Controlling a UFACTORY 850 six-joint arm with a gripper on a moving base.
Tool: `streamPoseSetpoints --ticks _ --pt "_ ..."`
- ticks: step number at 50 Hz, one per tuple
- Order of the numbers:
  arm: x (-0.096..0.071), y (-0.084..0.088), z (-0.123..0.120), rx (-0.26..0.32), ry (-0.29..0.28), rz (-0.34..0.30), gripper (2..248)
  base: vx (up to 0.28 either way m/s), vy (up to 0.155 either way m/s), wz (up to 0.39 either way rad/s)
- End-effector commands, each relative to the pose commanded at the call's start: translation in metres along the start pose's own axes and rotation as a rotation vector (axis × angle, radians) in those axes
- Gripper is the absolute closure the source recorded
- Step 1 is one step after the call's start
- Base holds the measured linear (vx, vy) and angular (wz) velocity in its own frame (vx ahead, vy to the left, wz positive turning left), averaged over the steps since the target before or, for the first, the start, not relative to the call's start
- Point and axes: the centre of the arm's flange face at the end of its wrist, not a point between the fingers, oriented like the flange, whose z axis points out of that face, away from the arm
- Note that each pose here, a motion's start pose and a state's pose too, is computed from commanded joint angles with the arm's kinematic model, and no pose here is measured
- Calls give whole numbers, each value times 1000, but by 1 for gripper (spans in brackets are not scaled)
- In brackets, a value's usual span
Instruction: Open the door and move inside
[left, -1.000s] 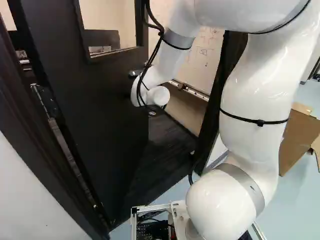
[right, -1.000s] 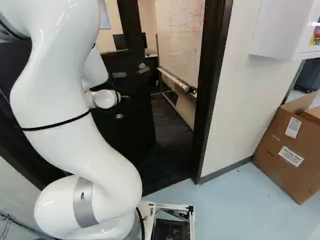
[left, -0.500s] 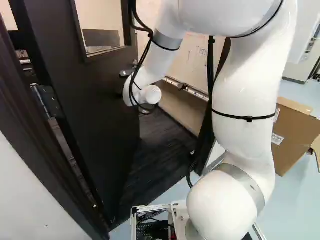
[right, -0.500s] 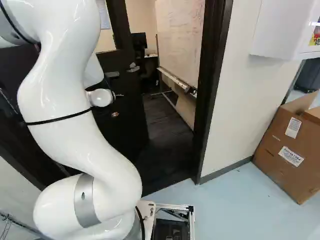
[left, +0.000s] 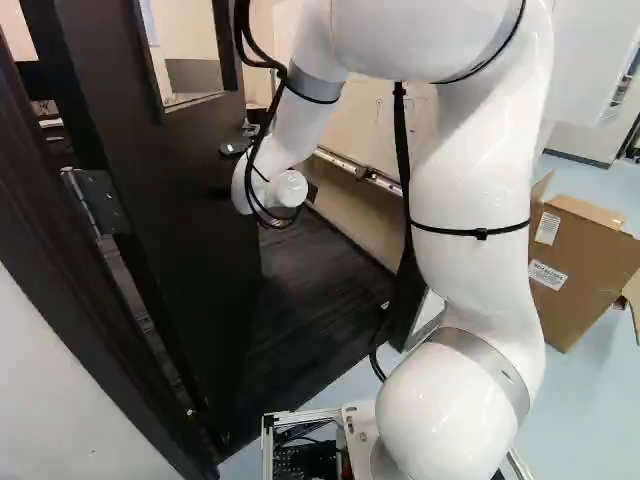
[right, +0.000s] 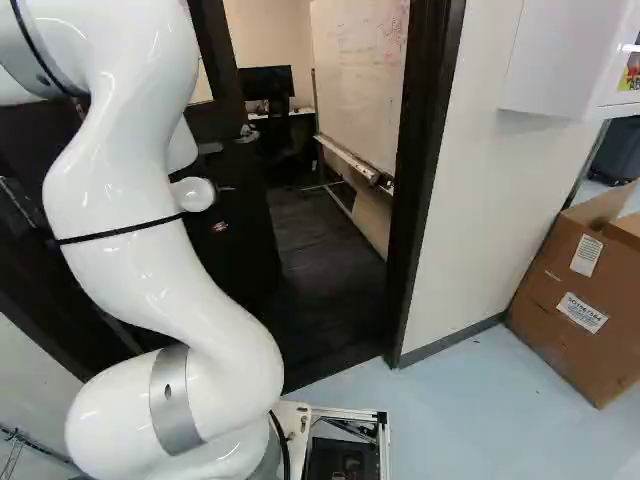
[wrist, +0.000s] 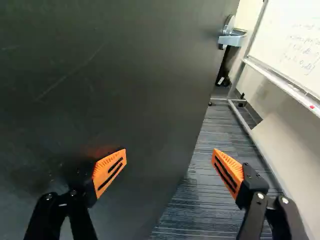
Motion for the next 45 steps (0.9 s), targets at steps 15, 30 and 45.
streamPoseSetpoints --ticks 15,30,45 --pt "5 -20 17 56 10 -43 3 0 0 0" --pt "9 -41 34 113 22 -86 3 0 0 0" --pt "13 -62 51 168 36 -132 3 0 0 0"
